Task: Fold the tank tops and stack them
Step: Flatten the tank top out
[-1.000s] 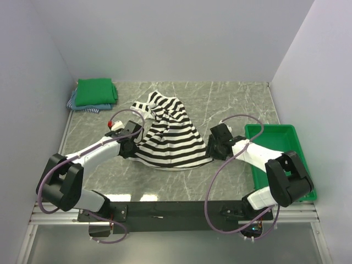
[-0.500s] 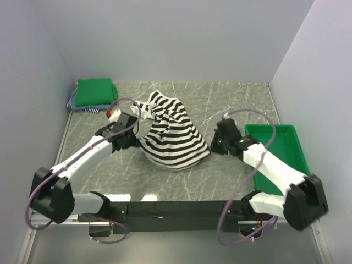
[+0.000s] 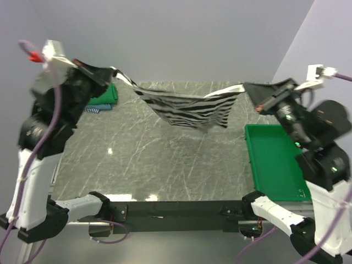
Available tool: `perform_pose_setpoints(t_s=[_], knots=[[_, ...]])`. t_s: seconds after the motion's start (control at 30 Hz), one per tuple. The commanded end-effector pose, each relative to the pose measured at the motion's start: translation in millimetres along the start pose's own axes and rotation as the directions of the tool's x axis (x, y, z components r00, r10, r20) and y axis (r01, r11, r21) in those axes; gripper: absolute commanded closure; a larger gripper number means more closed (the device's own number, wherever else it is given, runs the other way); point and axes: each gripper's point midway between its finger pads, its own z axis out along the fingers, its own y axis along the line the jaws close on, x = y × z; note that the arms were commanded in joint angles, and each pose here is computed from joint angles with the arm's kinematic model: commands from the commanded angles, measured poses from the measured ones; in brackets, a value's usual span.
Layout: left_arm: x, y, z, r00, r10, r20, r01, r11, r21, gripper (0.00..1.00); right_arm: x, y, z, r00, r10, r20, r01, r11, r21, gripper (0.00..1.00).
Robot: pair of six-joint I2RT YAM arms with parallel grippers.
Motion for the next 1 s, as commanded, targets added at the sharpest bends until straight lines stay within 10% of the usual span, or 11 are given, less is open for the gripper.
perform_pose_setpoints(t_s=[0.0, 0.3, 0.7, 0.97], knots=[[-20, -15, -20, 1.0, 0.02, 0.022, -0.021, 0.999, 0.05, 0.99, -18, 8, -5, 0.999, -0.026, 0.032, 0.026, 1.0, 0.004, 1.0], [-31, -19, 19, 0.991, 0.021, 0.132, -0.027, 0.999, 0.039, 0.99, -24, -10, 58, 0.994, -0.091, 0.067, 0.088, 0.995, 0.047, 1.0], [-63, -14, 178, 0.992, 0.061, 0.113, -0.072, 0.993, 0.094, 0.99, -53, -18, 201, 0.992, -0.114, 0.062, 0.115, 0.993, -0.005, 1.0], [-60, 12, 162, 0.997, 0.049, 0.055, -0.057, 0.987, 0.148, 1.0, -60, -16, 179, 0.989, -0.1, 0.109, 0.102, 0.995, -0.02, 1.0]])
